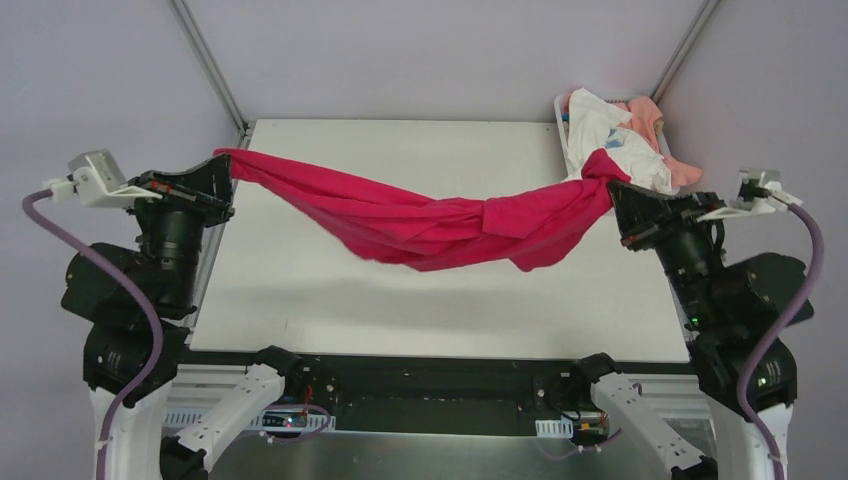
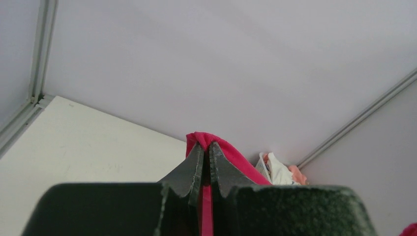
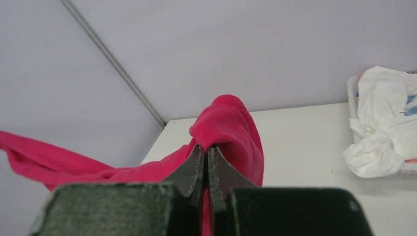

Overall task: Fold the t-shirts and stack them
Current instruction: Flatten out the tshirt

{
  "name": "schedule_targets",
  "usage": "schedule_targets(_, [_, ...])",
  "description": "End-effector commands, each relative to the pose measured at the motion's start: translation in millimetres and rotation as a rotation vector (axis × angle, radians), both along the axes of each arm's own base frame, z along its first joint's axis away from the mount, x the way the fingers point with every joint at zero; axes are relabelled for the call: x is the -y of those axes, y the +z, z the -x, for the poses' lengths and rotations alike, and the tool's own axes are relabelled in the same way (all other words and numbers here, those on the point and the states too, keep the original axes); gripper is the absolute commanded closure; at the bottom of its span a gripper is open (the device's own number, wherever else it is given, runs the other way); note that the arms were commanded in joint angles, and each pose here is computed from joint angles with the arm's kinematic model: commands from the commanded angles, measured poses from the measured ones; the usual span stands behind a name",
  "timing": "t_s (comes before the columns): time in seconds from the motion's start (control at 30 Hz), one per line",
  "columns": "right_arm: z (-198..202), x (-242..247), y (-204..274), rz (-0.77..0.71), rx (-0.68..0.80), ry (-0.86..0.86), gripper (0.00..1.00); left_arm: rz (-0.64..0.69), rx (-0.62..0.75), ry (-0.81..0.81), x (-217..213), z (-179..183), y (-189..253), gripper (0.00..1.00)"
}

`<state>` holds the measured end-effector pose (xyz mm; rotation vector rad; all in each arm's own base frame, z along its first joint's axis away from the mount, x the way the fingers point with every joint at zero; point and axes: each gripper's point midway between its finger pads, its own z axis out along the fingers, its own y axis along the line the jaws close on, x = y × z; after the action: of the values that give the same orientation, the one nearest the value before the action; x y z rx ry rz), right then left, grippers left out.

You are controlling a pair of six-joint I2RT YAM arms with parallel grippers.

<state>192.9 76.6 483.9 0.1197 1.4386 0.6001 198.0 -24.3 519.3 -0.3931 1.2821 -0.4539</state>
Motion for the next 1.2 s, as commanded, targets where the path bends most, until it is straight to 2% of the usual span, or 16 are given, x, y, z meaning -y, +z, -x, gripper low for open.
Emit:
schedule_targets(0.0, [31.2, -13.3, -1.8, -0.022, 0.049, 0.130, 1.00, -0.025, -0.028, 0.116, -25.7, 11.7, 1.6, 1.00])
schedule_targets(0.13, [31.2, -8.2, -34.0, -0.076, -0.036, 0.099, 1.00, -0.027, -0.102, 0.241, -44.2, 3.5, -13.9, 1.00])
schedule_targets(0.23, [8.5, -1.7, -87.4, -0.127, -0.173, 0.006, 1.00, -0.059, -0.206, 0.327, -48.1, -21.0, -45.9, 1.00])
schedule_targets(0.37, [-33.7, 7.5, -180.0, -0.088, -0.402, -0.159, 1.00, -0.145, -0.417, 0.491, -50.6, -71.7, -114.1, 1.00])
schedule_targets(0.47, [-64.2, 32.2, -258.1, -0.034, -0.595, -0.399, 1.00, -0.243, -0.615, 0.558, -43.1, -125.6, -180.0, 1.00])
schedule_targets(0.5, [-72.3, 35.7, -282.5, 0.001, -0.663, -0.443, 1.00, -0.264, -0.691, 0.533, -37.5, -147.3, -206.5, 0.97])
schedule_targets(0.53, [-79.2, 36.8, -301.1, 0.031, -0.722, -0.462, 0.96, -0.266, -0.772, 0.464, -26.8, -170.4, -235.4, 0.86])
schedule_targets(0.6, [-94.4, 35.4, -327.6, 0.075, -0.835, -0.471, 0.76, -0.280, -0.898, 0.413, -20.8, -207.6, -279.1, 0.52])
schedule_targets(0.63, [-101.3, 35.0, -331.7, 0.089, -0.873, -0.477, 0.58, -0.291, -0.948, 0.393, -18.0, -222.9, -293.8, 0.30])
schedule_targets(0.67, [-106.4, 37.3, -333.2, 0.110, -0.905, -0.499, 0.15, -0.303, -0.999, 0.382, -14.5, -234.2, -306.9, 0.11])
schedule_targets(0.7, [-108.0, 41.3, -334.3, 0.135, -0.940, -0.529, 0.02, -0.310, -1.036, 0.359, -9.3, -242.3, -313.5, 0.02])
schedule_targets(0.73, [-112.9, 43.8, -330.5, 0.144, -0.945, -0.553, 0.01, -0.312, -1.058, 0.329, -3.2, -248.0, -317.8, 0.01])
schedule_targets(0.83, [-117.0, 42.4, -325.6, 0.144, -0.945, -0.552, 0.01, -0.290, -1.066, 0.273, 7.1, -250.9, -319.4, 0.01])
schedule_targets(0.93, [-112.9, 37.5, -329.6, 0.108, -0.928, -0.518, 0.01, -0.266, -1.082, 0.243, 9.5, -231.5, -323.8, 0.01])
schedule_targets(1.07, [-106.3, 34.3, -326.9, 0.102, -0.893, -0.474, 0.01, -0.197, -1.150, 0.164, 26.4, -180.9, -349.3, 0.01])
schedule_targets(1.17, [-104.4, 4.1, -322.6, 0.121, -0.853, -0.255, 0.01, -0.170, -1.198, 0.117, 42.7, -131.5, -374.5, 0.01])
